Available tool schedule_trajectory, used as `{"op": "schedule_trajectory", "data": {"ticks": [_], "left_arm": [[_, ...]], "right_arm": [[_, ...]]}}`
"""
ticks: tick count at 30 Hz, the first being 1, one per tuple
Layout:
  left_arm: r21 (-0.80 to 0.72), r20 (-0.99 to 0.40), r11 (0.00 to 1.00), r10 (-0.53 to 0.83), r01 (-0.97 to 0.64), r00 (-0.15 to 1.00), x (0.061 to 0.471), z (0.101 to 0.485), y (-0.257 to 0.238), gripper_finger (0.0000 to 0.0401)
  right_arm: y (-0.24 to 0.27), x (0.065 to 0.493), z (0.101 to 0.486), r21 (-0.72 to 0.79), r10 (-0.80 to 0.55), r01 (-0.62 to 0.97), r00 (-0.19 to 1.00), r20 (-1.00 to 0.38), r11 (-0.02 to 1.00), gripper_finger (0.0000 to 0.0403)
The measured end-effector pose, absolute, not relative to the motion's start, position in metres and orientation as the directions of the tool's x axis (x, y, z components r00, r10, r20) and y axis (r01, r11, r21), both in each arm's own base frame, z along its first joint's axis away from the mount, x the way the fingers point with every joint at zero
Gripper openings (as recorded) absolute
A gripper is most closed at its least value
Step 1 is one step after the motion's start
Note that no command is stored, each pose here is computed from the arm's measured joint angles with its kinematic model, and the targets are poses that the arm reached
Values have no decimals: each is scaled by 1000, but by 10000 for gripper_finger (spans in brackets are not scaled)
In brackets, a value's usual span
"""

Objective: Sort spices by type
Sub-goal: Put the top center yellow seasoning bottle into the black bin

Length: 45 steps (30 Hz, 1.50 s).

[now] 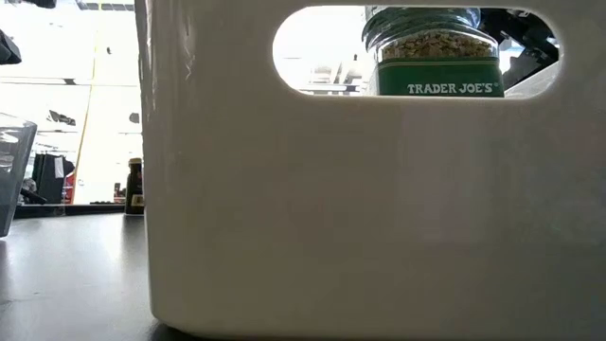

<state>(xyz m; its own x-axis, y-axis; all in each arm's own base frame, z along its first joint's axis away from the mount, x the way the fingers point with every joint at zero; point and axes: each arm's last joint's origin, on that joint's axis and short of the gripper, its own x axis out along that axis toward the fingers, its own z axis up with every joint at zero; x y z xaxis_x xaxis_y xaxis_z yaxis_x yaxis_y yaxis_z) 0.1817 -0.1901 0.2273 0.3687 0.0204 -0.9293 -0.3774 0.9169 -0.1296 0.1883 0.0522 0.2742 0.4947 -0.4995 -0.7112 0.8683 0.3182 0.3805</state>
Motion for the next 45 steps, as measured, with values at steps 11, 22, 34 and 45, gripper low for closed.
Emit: {"op": "schedule_trajectory", "data": {"ticks": [11,22,34,45], "left_arm": [[-131,-928,920,17,-369,372,182,228,-190,244],[-132,-927,922,15,-363,374,182,229,-190,295],[-134,-943,932,-15,-337,331,187,230,-184,319],[-188,-931,935,-72,-302,358,177,255,-170,320]], "right_arm": [[52,188,274,381,-499,868,495,-711,318,260],[52,188,274,381,-499,868,495,-711,318,260],[52,188,274,383,-499,868,496,-710,317,260],[52,189,274,389,-499,868,496,-710,309,260]]}}
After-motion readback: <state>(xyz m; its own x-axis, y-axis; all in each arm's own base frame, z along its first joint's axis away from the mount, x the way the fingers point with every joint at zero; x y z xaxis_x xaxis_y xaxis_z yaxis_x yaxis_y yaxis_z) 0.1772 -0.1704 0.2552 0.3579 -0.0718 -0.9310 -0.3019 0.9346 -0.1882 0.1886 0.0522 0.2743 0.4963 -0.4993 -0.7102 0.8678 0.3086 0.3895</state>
